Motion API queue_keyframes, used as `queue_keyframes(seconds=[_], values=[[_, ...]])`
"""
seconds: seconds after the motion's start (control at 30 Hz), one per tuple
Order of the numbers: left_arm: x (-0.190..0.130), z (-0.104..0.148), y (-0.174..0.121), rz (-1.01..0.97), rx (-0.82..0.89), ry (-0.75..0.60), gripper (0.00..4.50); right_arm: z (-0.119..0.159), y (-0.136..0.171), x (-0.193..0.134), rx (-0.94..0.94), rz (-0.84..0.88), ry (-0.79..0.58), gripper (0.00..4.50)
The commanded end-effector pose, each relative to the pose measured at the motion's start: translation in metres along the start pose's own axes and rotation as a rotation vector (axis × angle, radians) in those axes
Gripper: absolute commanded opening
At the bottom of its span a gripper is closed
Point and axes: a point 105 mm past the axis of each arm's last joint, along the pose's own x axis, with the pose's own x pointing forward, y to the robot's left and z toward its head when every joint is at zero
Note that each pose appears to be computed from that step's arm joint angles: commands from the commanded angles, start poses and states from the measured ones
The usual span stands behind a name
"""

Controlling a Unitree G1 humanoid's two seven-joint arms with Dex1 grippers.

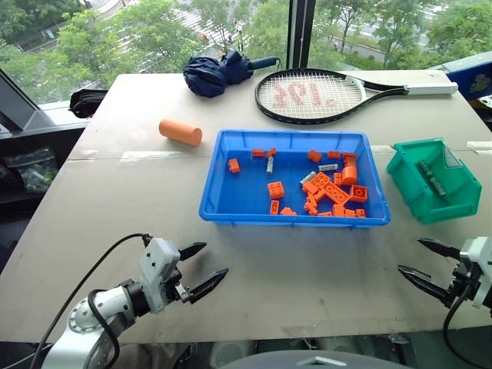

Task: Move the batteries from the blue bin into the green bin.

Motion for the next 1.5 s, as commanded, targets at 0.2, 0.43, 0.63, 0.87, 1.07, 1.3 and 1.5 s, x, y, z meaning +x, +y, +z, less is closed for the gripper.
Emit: queue_keyframes(seconds=[0.2, 0.43, 0.63, 0.87, 1.07, 1.3, 1.5], values=[[-0.008, 0.020, -0.006, -0.080, 0.084, -0.036, 4.50, 0.038, 0.002, -0.016, 0.011, 0.084, 0.030, 4.46], [-0.014, 0.069, 0.001, -0.171, 0.110, -0.101, 4.50, 0.118, -0.007, 0.009, -0.054, 0.143, -0.071, 4.46], [-0.010, 0.112, 0.006, -0.323, 0.246, -0.074, 4.50, 0.162, -0.033, 0.068, -0.194, 0.126, -0.065, 4.46], [0.008, 0.160, 0.012, -0.331, 0.384, -0.128, 4.50, 0.173, -0.057, 0.159, -0.315, 0.136, 0.025, 4.46], [0.002, 0.176, 0.004, -0.365, 0.389, -0.112, 4.50, 0.178, -0.061, 0.196, -0.350, 0.177, 0.040, 4.46], [-0.005, 0.187, 0.004, -0.341, 0.366, -0.110, 4.50, 0.163, -0.059, 0.212, -0.388, 0.249, 0.108, 4.46], [-0.004, 0.189, 0.002, -0.325, 0.367, -0.121, 4.50, 0.151, -0.054, 0.221, -0.419, 0.285, 0.170, 3.92]])
